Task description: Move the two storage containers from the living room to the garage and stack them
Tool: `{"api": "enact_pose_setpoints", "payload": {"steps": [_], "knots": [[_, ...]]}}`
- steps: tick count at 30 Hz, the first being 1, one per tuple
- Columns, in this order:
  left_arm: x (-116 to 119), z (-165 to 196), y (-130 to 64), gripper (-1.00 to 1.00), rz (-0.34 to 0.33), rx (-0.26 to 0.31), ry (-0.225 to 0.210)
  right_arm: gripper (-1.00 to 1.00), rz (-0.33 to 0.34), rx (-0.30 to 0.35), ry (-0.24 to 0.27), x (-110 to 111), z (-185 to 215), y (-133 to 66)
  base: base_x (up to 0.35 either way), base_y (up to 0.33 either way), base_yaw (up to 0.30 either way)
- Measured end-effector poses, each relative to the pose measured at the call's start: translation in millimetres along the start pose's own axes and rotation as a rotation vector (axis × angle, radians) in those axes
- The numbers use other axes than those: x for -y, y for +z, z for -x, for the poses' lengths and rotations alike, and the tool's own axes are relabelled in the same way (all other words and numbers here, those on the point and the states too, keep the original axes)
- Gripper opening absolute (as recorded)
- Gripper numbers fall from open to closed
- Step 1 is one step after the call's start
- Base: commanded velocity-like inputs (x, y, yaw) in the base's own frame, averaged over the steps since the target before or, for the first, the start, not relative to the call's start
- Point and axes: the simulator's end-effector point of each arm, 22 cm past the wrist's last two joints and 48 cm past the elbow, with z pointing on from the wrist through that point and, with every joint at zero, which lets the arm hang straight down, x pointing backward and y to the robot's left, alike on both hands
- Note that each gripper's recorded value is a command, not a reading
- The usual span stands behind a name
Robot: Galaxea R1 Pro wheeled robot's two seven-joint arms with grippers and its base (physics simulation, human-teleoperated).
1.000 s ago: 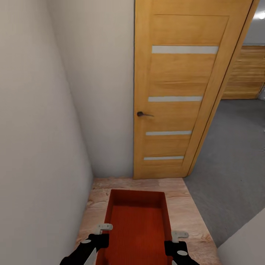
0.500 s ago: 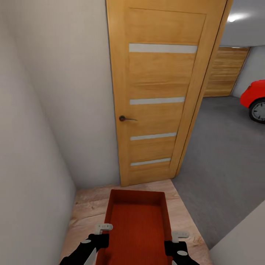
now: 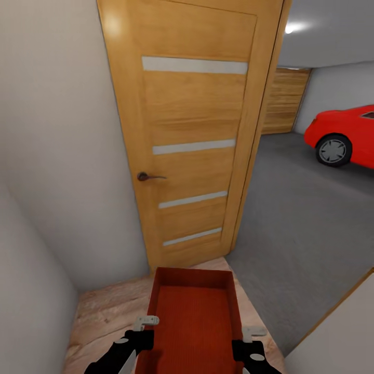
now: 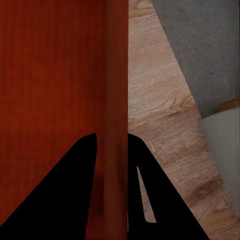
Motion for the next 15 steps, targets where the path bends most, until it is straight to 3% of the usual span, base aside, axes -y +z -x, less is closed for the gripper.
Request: {"api": "enact_pose_setpoints", "payload": {"steps": [15], "knots": [[0.0, 0.2, 0.0, -1.00, 0.000, 0.001, 0.000, -1.00, 0.000, 0.001, 0.000, 0.0, 0.2, 0.0, 0.322, 0.000, -0.286]]}}
